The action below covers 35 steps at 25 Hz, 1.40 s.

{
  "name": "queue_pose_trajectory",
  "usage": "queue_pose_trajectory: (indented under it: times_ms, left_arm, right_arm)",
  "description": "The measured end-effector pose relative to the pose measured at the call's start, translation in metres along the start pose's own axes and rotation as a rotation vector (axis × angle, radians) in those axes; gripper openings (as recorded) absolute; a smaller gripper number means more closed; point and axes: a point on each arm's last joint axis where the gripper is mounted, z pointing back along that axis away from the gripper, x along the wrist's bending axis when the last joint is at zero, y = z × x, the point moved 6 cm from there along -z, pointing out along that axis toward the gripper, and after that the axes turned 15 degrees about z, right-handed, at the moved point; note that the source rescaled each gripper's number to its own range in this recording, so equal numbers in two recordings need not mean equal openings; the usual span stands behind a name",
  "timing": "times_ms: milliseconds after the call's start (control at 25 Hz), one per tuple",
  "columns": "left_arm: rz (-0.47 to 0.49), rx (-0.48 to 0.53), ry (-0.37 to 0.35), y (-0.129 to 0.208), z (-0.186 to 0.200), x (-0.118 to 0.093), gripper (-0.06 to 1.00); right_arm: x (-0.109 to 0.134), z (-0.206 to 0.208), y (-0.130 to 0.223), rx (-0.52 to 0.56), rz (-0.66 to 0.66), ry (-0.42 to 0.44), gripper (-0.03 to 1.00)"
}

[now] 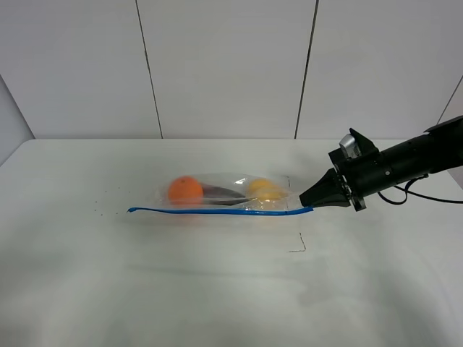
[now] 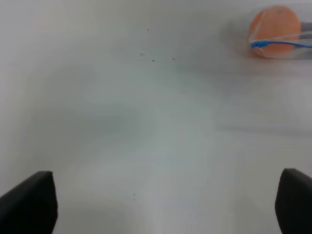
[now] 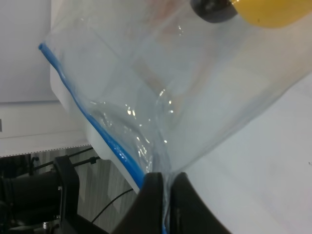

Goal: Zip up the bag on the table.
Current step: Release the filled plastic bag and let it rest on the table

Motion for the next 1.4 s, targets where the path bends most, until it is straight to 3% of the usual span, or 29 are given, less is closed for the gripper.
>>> queue_pose_trajectory:
  times_ms: [600,680,760,840,920,1040,1400]
  left_arm:
    - [-0.001,0.001,0.002,0.000,0.000,0.000,1.00]
    - [-0.001,0.001,0.002,0.000,0.000,0.000,1.00]
    - [-0.001,0.001,0.002,0.000,0.000,0.000,1.00]
    - [-0.001,0.001,0.002,0.000,0.000,0.000,1.00]
    - [-0.001,0.001,0.002,0.000,0.000,0.000,1.00]
    - [-0.001,0.001,0.002,0.000,0.000,0.000,1.00]
    - [-0.001,0.001,0.002,0.000,0.000,0.000,1.00]
  right_arm:
    - [0.000,0.000,0.000,0.000,-0.003,0.000,0.01]
    - [0.000,0.000,0.000,-0.001,-0.011,0.000,0.12]
    - [0.000,0.000,0.000,-0.001,-0.013,0.000,0.38]
    - [0.000,0.000,0.000,-0.001,-0.013,0.000,0.74]
    - [0.001,0.001,-0.001,-0.003,-0.009,0.001,0.90]
    - [0.006,0.004,-0.003,-0.011,0.008,0.006,0.98]
    - [0.012,0.008,-0.005,-0.018,0.026,0.013,1.00]
